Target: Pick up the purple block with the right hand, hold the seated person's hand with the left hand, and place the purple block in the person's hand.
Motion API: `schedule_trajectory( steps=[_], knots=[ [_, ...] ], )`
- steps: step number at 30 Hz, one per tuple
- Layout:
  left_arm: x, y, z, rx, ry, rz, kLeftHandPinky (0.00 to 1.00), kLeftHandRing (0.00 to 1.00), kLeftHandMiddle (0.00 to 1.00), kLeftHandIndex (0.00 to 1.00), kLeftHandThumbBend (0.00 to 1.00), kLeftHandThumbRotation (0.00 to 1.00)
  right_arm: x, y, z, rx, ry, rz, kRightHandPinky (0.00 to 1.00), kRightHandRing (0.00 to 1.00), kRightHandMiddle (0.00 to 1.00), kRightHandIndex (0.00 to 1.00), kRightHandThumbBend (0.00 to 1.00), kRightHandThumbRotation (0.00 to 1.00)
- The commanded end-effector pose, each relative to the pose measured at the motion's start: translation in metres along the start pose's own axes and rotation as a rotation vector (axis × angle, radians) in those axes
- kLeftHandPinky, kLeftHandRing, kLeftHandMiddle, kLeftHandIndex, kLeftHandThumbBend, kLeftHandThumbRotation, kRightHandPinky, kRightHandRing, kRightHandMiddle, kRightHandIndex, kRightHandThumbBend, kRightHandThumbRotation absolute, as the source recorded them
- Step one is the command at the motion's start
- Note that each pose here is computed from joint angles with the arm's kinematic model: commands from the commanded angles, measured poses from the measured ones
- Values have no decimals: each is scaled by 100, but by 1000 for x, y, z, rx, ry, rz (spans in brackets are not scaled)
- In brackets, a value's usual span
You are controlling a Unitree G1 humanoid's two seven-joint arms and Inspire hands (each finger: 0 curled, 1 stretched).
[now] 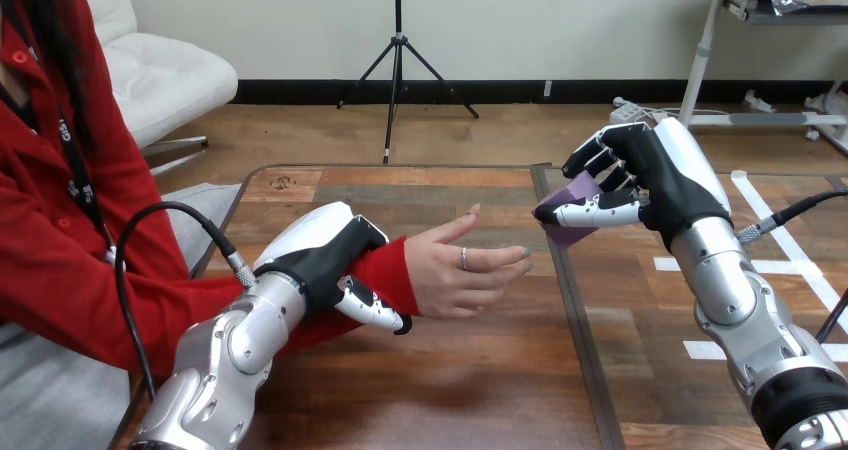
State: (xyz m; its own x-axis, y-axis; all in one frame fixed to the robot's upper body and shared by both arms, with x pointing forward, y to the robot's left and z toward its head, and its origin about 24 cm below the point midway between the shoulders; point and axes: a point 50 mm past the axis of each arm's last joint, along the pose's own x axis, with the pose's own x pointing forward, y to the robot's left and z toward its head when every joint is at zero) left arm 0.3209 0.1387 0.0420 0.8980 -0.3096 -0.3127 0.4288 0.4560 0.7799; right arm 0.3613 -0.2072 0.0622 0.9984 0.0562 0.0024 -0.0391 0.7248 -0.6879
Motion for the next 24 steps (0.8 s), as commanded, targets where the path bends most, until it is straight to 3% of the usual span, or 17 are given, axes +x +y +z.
schedule_trajectory(
  steps=[1,7,11,18,24],
  knots=[
    [-6,102,190,46,-725,356,18,24,33,35,63,0,24,-27,83,46,-302,-102,28,33,40,47,75,0],
    [-6,102,191,57,-727,358,19,25,34,34,63,0,23,-25,92,58,-340,-85,28,33,39,45,76,0],
    [-6,103,193,61,-732,359,19,25,34,34,63,0,22,-22,99,82,-380,-69,24,29,33,37,75,0],
    [-7,103,195,76,-740,368,20,26,34,34,65,0,23,-16,108,64,-404,-57,20,24,30,33,72,0],
    [-8,104,198,78,-745,377,20,26,35,34,66,0,19,-10,117,40,-482,-47,16,20,26,31,68,0]
  ],
)
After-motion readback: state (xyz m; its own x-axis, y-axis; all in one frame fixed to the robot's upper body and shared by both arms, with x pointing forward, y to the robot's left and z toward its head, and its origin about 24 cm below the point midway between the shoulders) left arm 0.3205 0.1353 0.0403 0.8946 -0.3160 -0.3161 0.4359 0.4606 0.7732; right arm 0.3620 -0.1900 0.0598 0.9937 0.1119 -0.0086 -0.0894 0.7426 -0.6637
